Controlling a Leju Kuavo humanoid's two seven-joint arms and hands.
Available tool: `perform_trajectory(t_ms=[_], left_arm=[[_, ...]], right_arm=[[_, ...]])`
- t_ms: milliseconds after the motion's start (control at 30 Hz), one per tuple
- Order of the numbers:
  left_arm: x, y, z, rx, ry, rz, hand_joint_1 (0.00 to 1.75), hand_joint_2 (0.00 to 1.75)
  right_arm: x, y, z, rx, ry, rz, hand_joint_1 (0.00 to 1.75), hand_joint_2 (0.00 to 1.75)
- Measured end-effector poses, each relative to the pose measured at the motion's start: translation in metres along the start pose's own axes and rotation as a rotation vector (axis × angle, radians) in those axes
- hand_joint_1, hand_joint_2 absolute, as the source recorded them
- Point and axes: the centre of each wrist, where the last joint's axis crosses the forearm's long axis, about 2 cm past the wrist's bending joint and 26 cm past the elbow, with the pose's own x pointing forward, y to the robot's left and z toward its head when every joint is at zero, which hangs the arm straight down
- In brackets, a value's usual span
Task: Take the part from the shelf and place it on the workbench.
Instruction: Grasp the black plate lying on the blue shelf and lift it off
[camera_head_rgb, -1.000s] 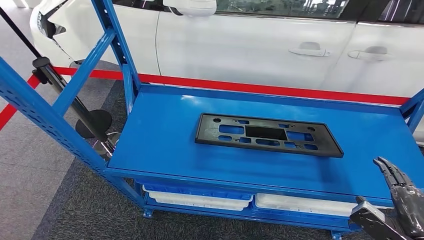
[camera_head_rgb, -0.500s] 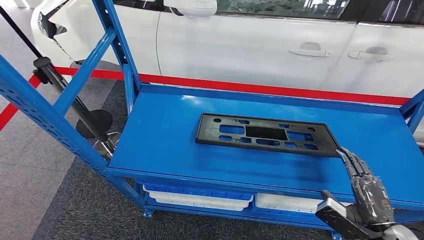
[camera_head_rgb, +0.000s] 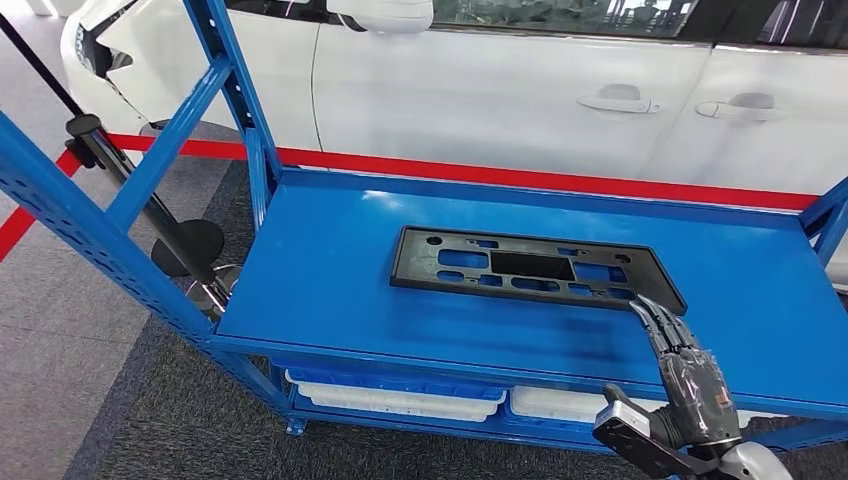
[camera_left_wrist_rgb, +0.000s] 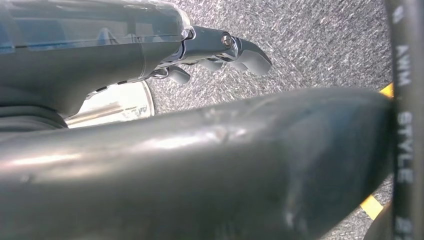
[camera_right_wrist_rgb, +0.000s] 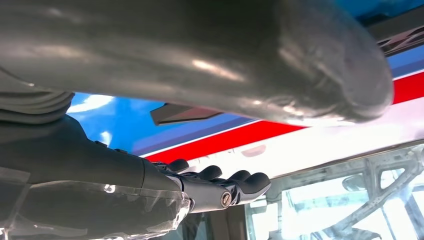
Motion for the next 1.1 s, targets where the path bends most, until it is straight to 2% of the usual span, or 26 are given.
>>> perform_trajectory(t_ms=[333, 600, 1100], left_arm=[[-0.001, 0.002, 0.000, 0.000, 0.009, 0.008, 0.00, 0.00], [-0.002, 0.004, 0.000, 0.003, 0.018, 0.010, 0.00, 0.00], [-0.004, 0.006, 0.001, 0.004, 0.023, 0.011, 0.00, 0.00]], right_arm=[[-0.004, 0.022, -0.034, 0.030, -0.019, -0.027, 0.00, 0.00], [0.004, 0.039, -0.053, 0.045, -0.048, -0.026, 0.00, 0.00], [0.006, 0.051, -0.064, 0.076, -0.041, -0.032, 0.00, 0.00]])
